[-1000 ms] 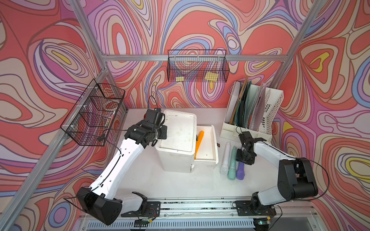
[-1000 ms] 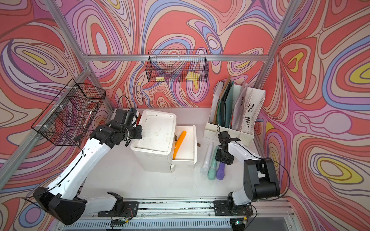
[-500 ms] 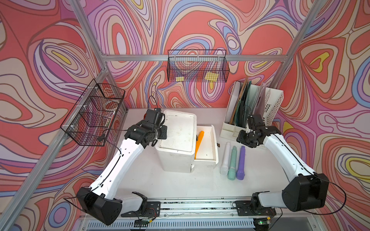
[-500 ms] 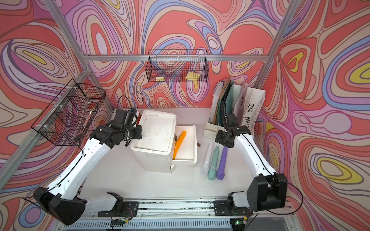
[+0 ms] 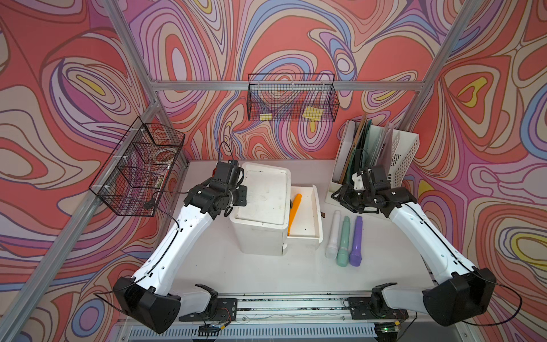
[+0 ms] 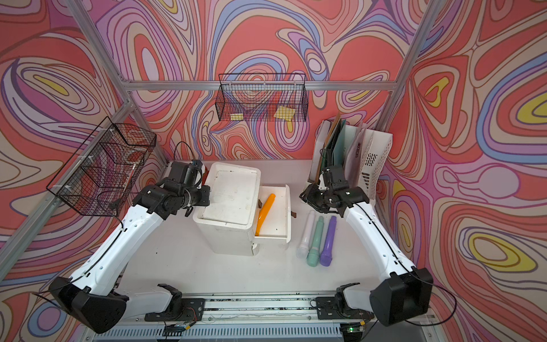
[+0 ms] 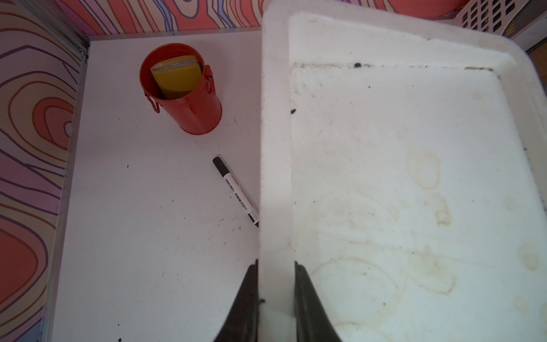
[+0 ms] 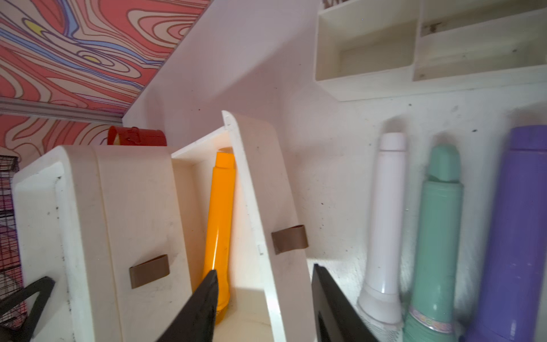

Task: Take the microphone out of the drawer
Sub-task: Pick up the microphone from the drawer.

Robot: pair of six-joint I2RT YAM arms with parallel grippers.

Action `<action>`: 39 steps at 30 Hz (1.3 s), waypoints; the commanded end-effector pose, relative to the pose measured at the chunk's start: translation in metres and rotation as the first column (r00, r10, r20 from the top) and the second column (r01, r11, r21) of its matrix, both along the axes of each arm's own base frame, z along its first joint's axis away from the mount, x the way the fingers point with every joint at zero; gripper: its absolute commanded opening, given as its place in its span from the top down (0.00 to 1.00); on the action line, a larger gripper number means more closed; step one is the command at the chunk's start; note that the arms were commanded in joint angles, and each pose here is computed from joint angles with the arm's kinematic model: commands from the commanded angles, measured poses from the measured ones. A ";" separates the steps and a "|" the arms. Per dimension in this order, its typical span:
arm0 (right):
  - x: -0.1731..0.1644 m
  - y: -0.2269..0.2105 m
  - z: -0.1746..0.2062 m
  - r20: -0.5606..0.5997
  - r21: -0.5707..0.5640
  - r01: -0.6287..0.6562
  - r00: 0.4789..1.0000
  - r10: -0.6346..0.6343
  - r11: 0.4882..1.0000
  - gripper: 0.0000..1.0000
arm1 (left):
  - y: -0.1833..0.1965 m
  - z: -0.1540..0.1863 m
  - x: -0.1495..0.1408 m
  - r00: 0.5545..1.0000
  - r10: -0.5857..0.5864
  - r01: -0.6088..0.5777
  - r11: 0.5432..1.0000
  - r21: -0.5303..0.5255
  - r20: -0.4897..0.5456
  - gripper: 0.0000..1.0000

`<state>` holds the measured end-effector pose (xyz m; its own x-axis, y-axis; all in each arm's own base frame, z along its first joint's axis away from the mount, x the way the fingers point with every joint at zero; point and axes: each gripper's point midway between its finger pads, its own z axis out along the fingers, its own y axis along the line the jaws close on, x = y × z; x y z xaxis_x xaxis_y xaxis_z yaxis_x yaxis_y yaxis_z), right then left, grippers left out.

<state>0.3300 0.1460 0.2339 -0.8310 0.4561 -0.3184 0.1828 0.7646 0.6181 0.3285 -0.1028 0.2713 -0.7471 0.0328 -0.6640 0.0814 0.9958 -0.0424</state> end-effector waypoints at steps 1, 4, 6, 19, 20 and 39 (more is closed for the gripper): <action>0.003 0.038 0.002 0.009 0.093 -0.025 1.000 0.024 0.995 0.49 | 0.007 -0.024 -0.022 0.993 -0.023 0.029 0.998 0.051 -0.113 1.00; 0.004 0.065 -0.007 -0.009 0.108 -0.050 0.999 0.051 0.993 0.50 | 0.007 -0.023 -0.022 0.993 -0.023 0.029 0.998 0.053 -0.112 1.00; 0.006 0.081 -0.014 -0.023 0.123 -0.061 0.998 0.064 0.990 0.52 | 0.007 -0.023 -0.022 0.993 -0.025 0.031 0.998 0.053 -0.111 1.00; 0.005 0.133 -0.062 -0.153 0.053 -0.058 0.986 0.065 0.997 0.51 | 0.006 -0.023 -0.021 0.993 -0.030 0.036 0.998 0.054 -0.111 1.00; 0.006 0.135 -0.064 -0.149 0.052 -0.051 0.987 0.059 0.997 0.50 | 0.006 -0.023 -0.021 0.994 -0.029 0.035 0.998 0.054 -0.110 1.00; 0.018 0.142 -0.108 -0.226 -0.030 -0.026 0.974 0.018 0.999 0.50 | 0.007 -0.020 -0.022 0.994 -0.024 0.030 0.998 0.054 -0.103 1.00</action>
